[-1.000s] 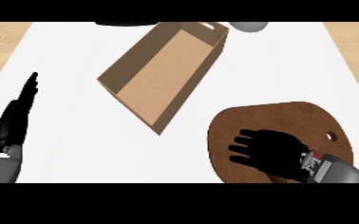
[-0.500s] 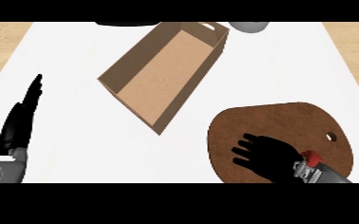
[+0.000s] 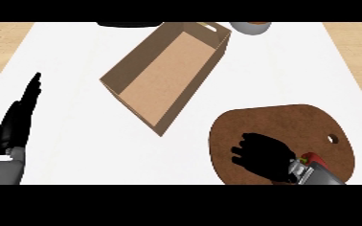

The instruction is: Pick the sweet potato from the cutting board and place it in the cardboard box

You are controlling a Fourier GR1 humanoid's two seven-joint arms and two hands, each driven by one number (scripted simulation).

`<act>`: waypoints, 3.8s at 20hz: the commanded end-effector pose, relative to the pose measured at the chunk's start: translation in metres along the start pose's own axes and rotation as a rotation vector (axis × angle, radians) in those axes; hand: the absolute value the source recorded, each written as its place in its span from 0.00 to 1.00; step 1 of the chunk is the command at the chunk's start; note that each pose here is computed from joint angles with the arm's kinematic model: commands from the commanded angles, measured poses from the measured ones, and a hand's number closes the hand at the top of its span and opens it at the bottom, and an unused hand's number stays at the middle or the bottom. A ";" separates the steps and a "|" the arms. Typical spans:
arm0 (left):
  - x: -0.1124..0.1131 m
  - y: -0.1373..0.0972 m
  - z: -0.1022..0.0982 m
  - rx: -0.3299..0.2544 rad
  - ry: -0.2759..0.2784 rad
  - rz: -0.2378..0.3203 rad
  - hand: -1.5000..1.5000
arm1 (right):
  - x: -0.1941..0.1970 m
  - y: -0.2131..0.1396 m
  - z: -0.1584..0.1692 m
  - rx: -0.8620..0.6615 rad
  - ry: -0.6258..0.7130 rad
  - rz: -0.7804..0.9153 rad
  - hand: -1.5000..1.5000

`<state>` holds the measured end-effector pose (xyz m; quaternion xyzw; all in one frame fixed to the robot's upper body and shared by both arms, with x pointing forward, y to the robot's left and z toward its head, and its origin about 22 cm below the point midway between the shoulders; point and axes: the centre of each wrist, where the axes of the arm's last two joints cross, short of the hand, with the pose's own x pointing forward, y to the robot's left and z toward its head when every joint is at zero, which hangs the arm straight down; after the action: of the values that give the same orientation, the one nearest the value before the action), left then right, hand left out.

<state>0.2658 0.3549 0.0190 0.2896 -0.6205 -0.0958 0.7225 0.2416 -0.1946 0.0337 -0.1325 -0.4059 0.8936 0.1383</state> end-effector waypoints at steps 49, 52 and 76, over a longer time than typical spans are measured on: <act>0.004 -0.016 0.002 -0.040 -0.035 -0.006 0.50 | -0.154 -0.231 -0.076 -1.017 0.546 -0.916 1.00; 0.021 -0.009 -0.015 -0.041 -0.050 -0.008 0.50 | -0.161 -0.224 -0.083 -1.012 0.558 -0.918 1.00; 0.030 -0.024 -0.014 -0.069 -0.078 0.010 0.50 | -0.168 -0.189 -0.099 -1.293 0.583 -1.173 0.00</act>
<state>0.2933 0.3242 0.0263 0.2599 -0.6485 -0.1295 0.7037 0.4575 -0.0610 0.1373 -0.1879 -0.7492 0.2681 0.5758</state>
